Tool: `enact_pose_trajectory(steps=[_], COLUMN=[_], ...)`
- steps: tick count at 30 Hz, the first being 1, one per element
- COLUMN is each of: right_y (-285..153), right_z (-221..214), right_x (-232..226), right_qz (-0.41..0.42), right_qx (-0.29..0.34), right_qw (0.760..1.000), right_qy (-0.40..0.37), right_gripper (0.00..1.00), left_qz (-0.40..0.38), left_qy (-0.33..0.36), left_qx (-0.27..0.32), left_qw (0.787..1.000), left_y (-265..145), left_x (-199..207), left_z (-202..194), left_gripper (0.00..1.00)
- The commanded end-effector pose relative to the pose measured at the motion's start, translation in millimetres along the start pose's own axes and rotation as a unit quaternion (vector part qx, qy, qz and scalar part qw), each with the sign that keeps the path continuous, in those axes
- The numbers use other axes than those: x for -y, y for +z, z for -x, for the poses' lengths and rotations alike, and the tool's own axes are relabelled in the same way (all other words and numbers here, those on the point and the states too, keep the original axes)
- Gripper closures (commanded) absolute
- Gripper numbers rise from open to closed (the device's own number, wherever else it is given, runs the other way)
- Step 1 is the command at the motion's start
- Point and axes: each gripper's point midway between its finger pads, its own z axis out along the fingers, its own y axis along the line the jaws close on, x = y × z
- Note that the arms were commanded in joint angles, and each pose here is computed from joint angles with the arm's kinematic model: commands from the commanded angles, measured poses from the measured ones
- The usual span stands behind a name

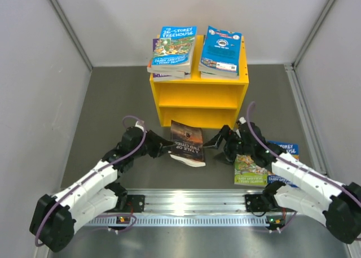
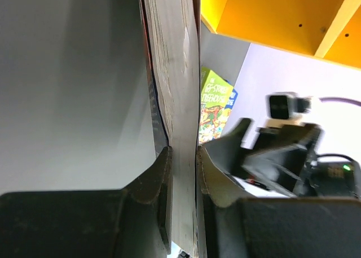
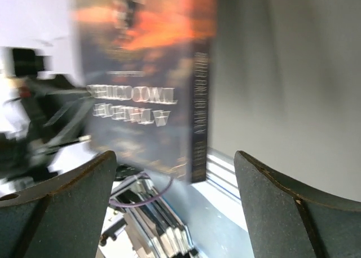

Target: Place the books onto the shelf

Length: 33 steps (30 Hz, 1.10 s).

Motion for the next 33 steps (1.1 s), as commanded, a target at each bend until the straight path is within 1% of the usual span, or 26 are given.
enact_pose_trajectory(steps=[1,4,6,9,11,12,13,14,16,17,18,19,20,21,22,23,24,25,26,27,29,31,32,33], right_y=[9.8,15.4,18.4,22.3,21.8,21.3,19.5,17.2,12.5,8.4,4.1,0.9,-5.1,-8.4,-11.7,-17.8,-21.1,-24.0,-30.3,-32.7,-41.1,-48.1,-54.2,-58.3], right_z=[0.0,-0.7,-4.9,-7.2,-4.9,-3.8,-2.3,0.4,2.5,3.9,4.5,5.1,6.3,4.6,6.0,5.7,3.4,2.8,2.7,-0.4,-4.0,-9.1,-9.3,-10.7], right_x=[-12.2,-17.7,-18.5,-30.1,-46.6,-54.3,-62.3,-74.5,-87.4,-96.0,-100.3,-104.0,-114.2,-111.2,-114.1,-120.6,-114.7,-113.4,-121.8,-115.9,-123.0,-119.6,-126.6,-129.7], right_qz=[0.011,0.024,0.034,0.065,0.098,0.11,0.121,0.136,0.149,0.153,0.156,0.157,0.165,0.15,0.15,0.146,0.125,0.116,0.12,0.101,0.102,0.086,0.09,0.092], right_qx=[-0.02,-0.026,-0.039,-0.047,-0.043,-0.041,-0.04,-0.037,-0.032,-0.03,-0.028,-0.025,-0.022,-0.024,-0.019,-0.019,-0.023,-0.024,-0.024,-0.031,-0.042,-0.051,-0.052,-0.053], right_qw=[1.0,0.999,0.999,0.997,0.994,0.993,0.992,0.99,0.988,0.988,0.987,0.987,0.986,0.988,0.988,0.988,0.991,0.992,0.991,0.994,0.993,0.994,0.994,0.994], right_qy=[-0.014,-0.013,0.004,0.012,0.011,0.008,0.008,0.001,-0.007,-0.01,-0.013,-0.02,-0.026,-0.023,-0.033,-0.038,-0.036,-0.041,-0.046,-0.04,-0.041,-0.035,-0.037,-0.041], right_gripper=[0.16,0.15,0.16,0.21,0.25,0.32,0.35,0.46,0.57,0.68,0.72,0.76,0.82,0.86,0.9,0.98,1.0,1.0,1.0,1.0,1.0,1.0,1.0,1.0], left_qz=[-0.152,-0.153,-0.151,-0.157,-0.158,-0.161,-0.162,-0.163,-0.168,-0.168,-0.173,-0.16,-0.152,-0.156,-0.128,-0.117,-0.113,-0.096,-0.089,-0.088,-0.075,-0.077,-0.065,-0.072], left_qy=[0.029,0.033,0.033,0.028,0.024,0.022,0.018,0.015,0.012,0.012,0.017,0.018,0.023,0.041,0.041,0.046,0.053,0.049,0.048,0.04,0.029,0.026,0.024,0.034], left_qx=[-0.003,-0.011,-0.022,-0.026,-0.023,-0.022,-0.023,-0.025,-0.027,-0.028,-0.029,-0.031,-0.032,-0.032,-0.036,-0.037,-0.038,-0.043,-0.047,-0.05,-0.062,-0.067,-0.068,-0.066], left_qw=[0.988,0.988,0.988,0.987,0.987,0.987,0.986,0.986,0.985,0.985,0.984,0.986,0.988,0.986,0.99,0.991,0.991,0.993,0.994,0.994,0.995,0.994,0.995,0.995], left_y=[-16.5,-12.2,-7.8,-5.0,-3.4,-3.2,-3.4,-2.9,-3.4,-4.1,-6.2,-6.2,-7.2,-12.3,-13.2,-15.6,-20.4,-24.6,-27.5,-31.4,-38.8,-47.7,-49.4,-54.6], left_x=[102.6,111.7,113.2,116.6,117.5,118.9,119.6,119.8,123.3,124.5,130.6,128.2,127.7,138.1,129.3,127.7,132.2,126.2,124.3,125.6,121.3,127.0,123.9,131.8], left_z=[4.6,4.7,3.0,3.2,4.7,5.2,5.3,4.6,3.4,2.8,1.1,-0.2,-1.9,-4.4,-7.3,-9.7,-12.9,-15.9,-18.3,-20.1,-25.1,-28.2,-28.8,-28.7], left_gripper=[1.0,1.0,1.0,1.0,1.0,1.0,1.0,1.0,1.0,1.0,1.0,1.0,1.0,1.0,1.0,1.0,1.0,1.0,1.0,1.0,1.0,1.0,1.0,1.0])
